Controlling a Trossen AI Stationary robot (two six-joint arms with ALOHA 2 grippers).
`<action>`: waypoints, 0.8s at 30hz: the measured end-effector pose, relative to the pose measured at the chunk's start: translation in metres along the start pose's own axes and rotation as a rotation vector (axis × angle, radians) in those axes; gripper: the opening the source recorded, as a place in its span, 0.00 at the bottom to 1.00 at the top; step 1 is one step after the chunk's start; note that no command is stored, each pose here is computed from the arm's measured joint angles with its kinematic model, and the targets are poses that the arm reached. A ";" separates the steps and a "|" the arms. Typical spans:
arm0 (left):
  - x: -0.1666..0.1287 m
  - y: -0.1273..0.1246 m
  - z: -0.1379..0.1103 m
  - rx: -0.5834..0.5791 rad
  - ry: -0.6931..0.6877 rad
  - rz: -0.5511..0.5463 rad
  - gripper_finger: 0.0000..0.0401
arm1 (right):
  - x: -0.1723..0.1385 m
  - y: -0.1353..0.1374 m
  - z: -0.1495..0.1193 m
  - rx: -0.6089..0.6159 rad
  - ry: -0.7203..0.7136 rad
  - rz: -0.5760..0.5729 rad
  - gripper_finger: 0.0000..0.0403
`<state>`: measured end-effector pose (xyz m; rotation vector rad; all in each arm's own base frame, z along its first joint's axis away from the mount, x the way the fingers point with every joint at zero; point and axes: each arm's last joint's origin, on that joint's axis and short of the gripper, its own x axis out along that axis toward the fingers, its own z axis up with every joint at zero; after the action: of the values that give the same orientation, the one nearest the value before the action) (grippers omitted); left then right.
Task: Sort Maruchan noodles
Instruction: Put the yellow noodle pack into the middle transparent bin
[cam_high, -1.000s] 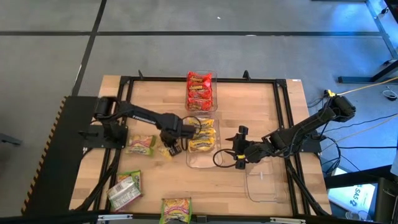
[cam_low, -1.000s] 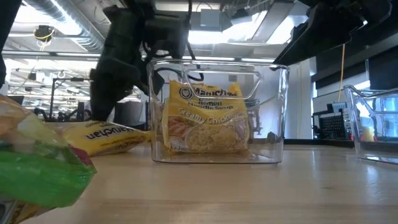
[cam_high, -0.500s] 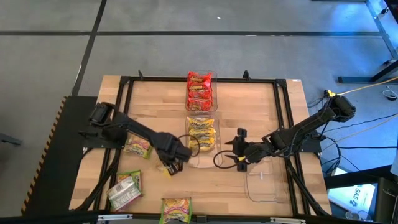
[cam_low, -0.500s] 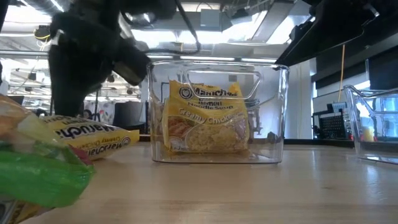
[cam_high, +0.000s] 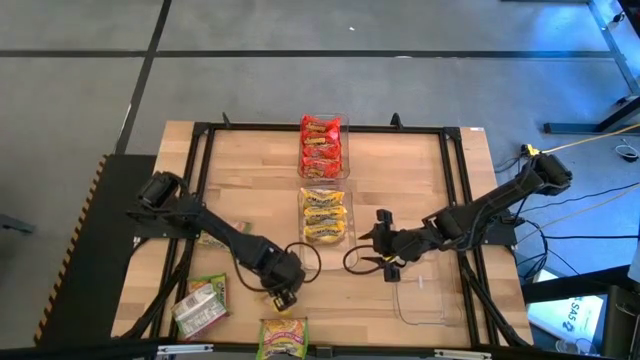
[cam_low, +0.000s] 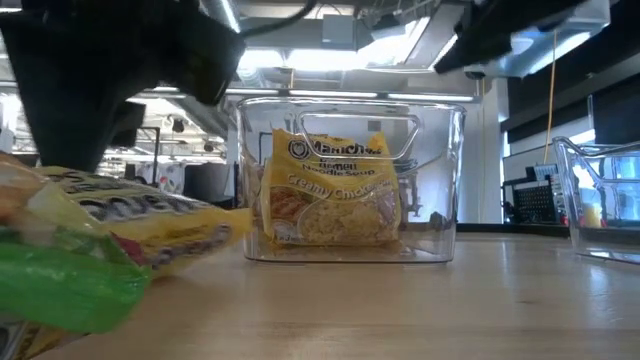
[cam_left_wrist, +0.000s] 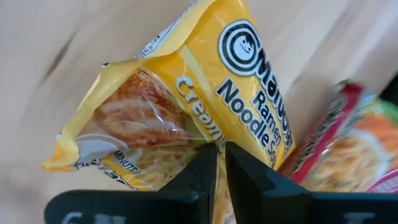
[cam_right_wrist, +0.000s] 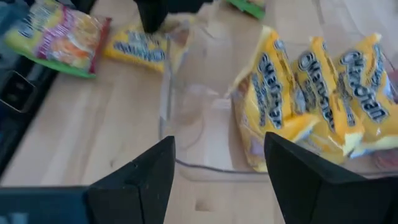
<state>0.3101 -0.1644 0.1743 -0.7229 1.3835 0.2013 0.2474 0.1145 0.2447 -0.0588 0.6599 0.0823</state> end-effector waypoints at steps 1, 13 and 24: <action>0.000 -0.003 -0.001 0.009 -0.018 -0.013 0.08 | -0.002 0.001 0.004 0.001 -0.002 0.011 0.55; 0.000 -0.034 -0.010 0.155 -0.237 -0.185 0.08 | -0.001 0.050 0.007 0.118 -0.025 0.179 0.55; -0.025 -0.033 -0.031 0.262 -0.327 -0.099 0.08 | 0.045 0.099 0.005 0.185 0.001 0.256 0.55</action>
<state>0.2970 -0.2011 0.2093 -0.5122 1.0356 0.0546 0.2766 0.2162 0.2185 0.2042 0.6714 0.2669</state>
